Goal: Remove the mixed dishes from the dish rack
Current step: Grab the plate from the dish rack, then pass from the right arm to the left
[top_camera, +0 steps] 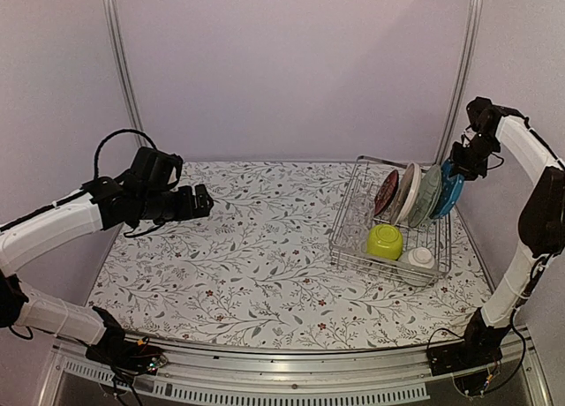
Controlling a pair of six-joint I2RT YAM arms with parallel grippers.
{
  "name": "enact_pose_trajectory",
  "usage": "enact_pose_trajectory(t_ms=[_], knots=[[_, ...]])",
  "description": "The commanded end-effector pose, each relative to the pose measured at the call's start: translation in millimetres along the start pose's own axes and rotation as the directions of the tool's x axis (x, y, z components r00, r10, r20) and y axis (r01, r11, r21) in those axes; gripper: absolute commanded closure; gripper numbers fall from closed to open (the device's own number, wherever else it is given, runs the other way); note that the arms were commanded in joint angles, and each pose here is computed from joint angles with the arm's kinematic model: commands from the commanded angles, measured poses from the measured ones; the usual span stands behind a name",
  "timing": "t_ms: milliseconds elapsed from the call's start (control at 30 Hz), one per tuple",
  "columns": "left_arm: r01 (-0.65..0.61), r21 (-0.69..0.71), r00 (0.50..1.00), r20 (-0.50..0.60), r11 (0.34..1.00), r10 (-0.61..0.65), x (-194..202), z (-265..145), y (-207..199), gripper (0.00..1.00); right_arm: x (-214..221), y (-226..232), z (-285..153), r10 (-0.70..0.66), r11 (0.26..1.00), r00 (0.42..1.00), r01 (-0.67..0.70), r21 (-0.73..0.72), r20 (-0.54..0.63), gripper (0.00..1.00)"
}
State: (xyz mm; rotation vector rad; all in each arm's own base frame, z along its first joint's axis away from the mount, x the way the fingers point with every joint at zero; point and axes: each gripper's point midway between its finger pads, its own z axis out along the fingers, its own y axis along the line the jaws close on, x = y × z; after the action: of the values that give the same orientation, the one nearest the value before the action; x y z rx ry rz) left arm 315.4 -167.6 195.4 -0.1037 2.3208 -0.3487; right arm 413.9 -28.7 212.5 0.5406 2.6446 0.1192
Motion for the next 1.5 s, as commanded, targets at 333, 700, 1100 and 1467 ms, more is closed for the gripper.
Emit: enact_pose_trajectory(t_ms=[333, 700, 1100, 1467], knots=[[0.007, -0.011, 1.0, 0.0, 1.0, -0.007, -3, 6, 1, 0.0, -20, 0, -81, -0.082, 0.996, 0.98, 0.072, 0.061, 0.181, 1.0], [0.009, -0.029, 1.0, 0.014, 1.0, -0.009, -8, 3, 3, 0.0, -24, 13, -148, -0.081, 0.995, 0.949, 0.093, -0.025, 0.305, 1.0], [-0.019, -0.048, 0.994, 0.105, 0.999, 0.024, -33, -15, 4, 0.0, -13, 48, -224, -0.105, 0.958, 0.884, 0.212, -0.192, 0.455, 1.0], [-0.116, 0.106, 0.985, 0.143, 0.988, 0.1, -46, -42, -24, 0.01, 28, 149, -250, -0.216, 0.761, 0.835, 0.469, -0.449, 0.505, 1.0]])
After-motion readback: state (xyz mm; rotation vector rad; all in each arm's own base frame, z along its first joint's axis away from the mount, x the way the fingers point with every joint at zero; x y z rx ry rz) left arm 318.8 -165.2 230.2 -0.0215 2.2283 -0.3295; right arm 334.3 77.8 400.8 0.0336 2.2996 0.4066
